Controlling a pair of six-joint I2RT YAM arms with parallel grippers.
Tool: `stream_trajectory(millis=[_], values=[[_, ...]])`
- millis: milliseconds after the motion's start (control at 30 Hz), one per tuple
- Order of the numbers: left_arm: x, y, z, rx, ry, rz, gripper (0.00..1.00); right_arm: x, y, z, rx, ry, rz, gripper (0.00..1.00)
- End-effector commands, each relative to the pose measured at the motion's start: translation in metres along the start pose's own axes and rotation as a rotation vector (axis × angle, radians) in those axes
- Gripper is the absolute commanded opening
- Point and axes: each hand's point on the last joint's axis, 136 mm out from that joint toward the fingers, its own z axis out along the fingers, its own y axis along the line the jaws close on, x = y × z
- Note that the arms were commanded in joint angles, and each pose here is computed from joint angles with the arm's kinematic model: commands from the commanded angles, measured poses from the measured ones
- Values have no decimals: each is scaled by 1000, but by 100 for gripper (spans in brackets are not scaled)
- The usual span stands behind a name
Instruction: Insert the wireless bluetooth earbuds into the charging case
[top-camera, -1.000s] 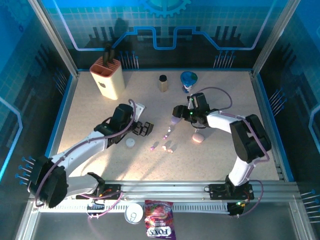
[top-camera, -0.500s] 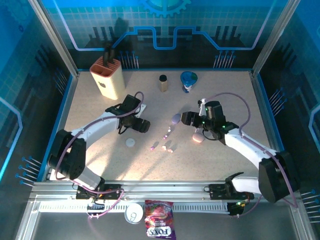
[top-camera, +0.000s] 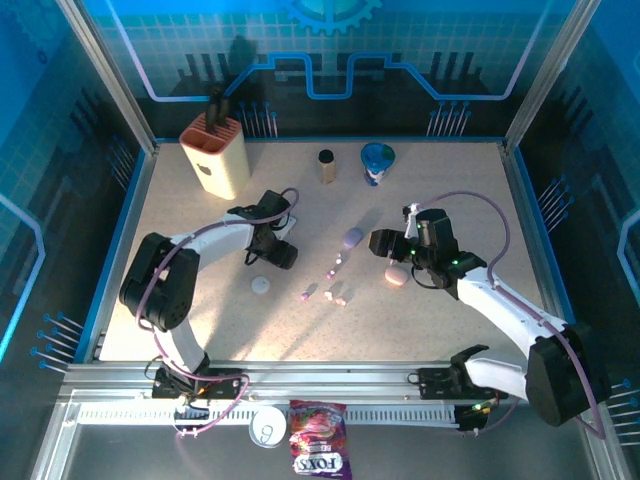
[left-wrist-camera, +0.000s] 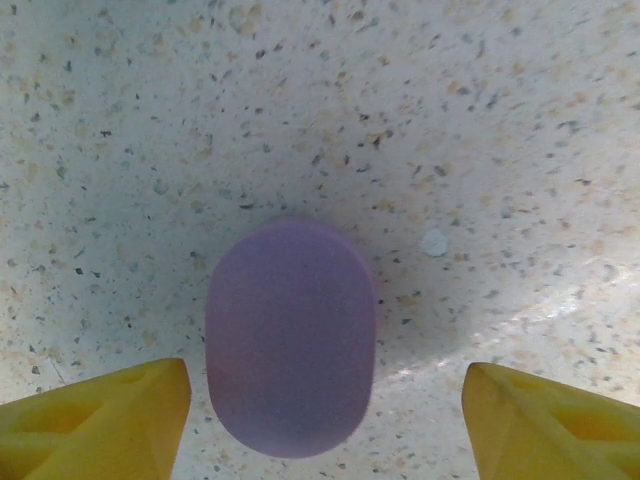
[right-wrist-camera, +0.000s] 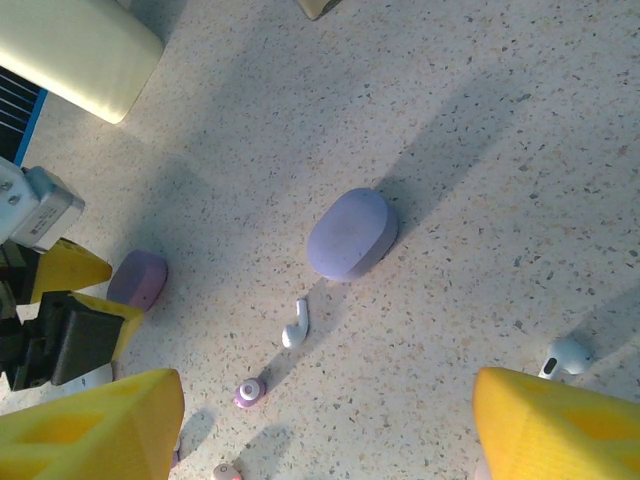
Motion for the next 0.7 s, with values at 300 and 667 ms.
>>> stream_trajectory(millis=[300, 667], values=[[0, 10, 14, -25, 49, -3, 46, 4, 0, -1, 0, 14, -6, 76], [-6, 7, -5, -7, -26, 7, 36, 2, 23, -4, -84, 42, 16, 75]])
